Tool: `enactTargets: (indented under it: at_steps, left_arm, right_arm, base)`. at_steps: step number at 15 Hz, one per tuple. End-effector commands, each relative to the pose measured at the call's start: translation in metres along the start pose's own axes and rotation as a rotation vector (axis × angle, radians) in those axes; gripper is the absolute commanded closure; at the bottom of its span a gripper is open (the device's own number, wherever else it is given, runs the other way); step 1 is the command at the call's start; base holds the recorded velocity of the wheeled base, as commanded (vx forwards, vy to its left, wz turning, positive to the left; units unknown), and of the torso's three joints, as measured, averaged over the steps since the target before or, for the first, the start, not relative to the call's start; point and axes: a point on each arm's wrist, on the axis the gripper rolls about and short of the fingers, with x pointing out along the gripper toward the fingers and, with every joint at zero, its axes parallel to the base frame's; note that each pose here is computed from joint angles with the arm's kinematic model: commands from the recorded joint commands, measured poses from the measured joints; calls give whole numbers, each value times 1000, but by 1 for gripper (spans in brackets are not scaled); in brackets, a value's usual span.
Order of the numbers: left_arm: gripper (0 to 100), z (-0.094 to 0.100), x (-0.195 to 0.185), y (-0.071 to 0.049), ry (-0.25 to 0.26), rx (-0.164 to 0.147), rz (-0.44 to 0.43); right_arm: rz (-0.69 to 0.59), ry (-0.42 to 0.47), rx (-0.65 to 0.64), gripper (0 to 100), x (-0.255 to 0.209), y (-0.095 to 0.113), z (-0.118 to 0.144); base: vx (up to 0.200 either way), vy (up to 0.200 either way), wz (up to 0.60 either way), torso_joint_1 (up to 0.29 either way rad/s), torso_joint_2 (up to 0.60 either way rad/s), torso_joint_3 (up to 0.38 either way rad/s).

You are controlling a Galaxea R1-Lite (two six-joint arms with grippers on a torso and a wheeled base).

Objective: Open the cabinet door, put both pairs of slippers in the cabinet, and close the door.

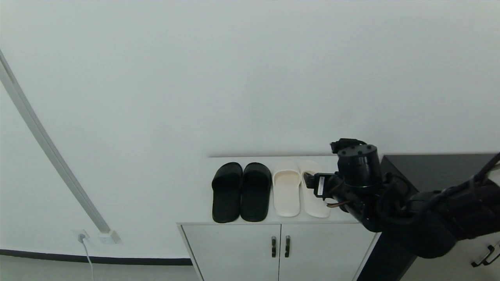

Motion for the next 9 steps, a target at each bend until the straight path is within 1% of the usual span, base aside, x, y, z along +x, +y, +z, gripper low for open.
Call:
enactTargets:
  at_steps: [1,5,9]
  left_arm:
    - [100,0,0,0,1,-1,0]
    - [100,0,0,0,1,-1,0]
    - [100,0,0,0,1,-1,0]
  right_arm:
    - [-22,27,-21,0,29,11,-23]
    - [-56,18,-22,0,56,21,-35]
    - [-50,21,-29,0,70,32,-45]
  base:
    - [0,0,0,0,0,0]
    - [0,0,0,0,0,0]
    - [0,0,0,0,0,0]
